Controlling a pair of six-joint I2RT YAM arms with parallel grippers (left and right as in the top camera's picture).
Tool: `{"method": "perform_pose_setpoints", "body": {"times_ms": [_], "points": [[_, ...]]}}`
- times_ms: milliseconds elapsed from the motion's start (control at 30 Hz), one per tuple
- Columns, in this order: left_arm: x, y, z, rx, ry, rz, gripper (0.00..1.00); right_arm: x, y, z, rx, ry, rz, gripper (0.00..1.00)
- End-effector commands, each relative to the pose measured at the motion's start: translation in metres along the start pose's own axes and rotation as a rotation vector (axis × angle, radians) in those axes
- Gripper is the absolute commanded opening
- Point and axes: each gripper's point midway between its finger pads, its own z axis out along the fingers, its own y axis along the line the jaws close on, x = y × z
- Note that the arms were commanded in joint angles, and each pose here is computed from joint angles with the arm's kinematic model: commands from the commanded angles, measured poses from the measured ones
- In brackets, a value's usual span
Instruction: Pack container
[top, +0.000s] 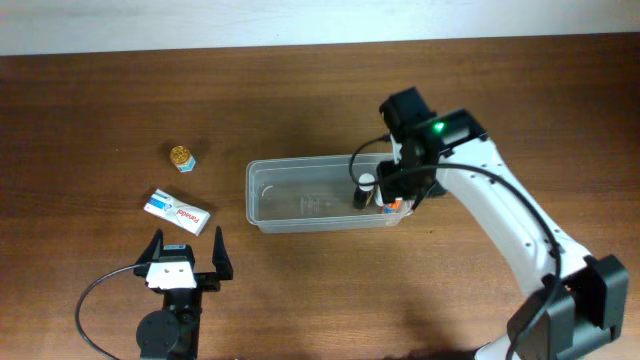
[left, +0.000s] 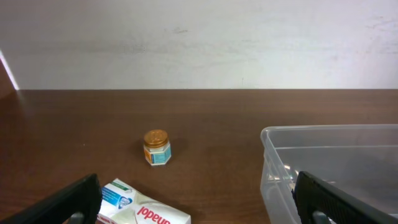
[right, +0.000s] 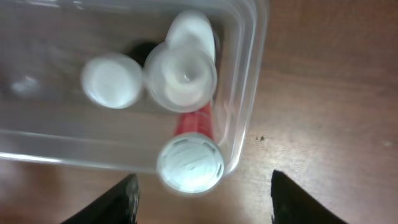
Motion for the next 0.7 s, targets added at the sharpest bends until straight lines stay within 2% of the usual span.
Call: {"method": "perform_pose_setpoints", "body": {"times_ms": [0,133,167,267,467,667], "points": [[0.002,0.001,0.0,-0.004,0.006,0.019,0.99,-0.019,0.009,-0.057,-0.041,-0.13,-0.015,0.63],[0.002,0.001,0.0,-0.004,0.006,0.02,0.99,-0.028,-0.001,-0.109,-0.024,-0.216,-0.002,0.74],[0.002,0.001,0.0,-0.004,0.006,0.019,0.99,-0.03,-0.006,-0.119,-0.014,-0.236,0.011,0.83],[0.002,0.001,0.0,-0.004,0.006,0.019,0.99,-0.036,-0.034,-0.142,0.016,-0.285,0.101,1.0],[0.002,0.001,0.0,-0.004,0.006,0.019,0.99,-0.038,-0.106,-0.151,0.067,-0.297,0.327,0.98],[-0.001,0.001,0.0,-0.005,-0.003,0.018,0.99,-0.023,-0.163,-0.149,0.124,-0.264,0.486,0.98]]}}
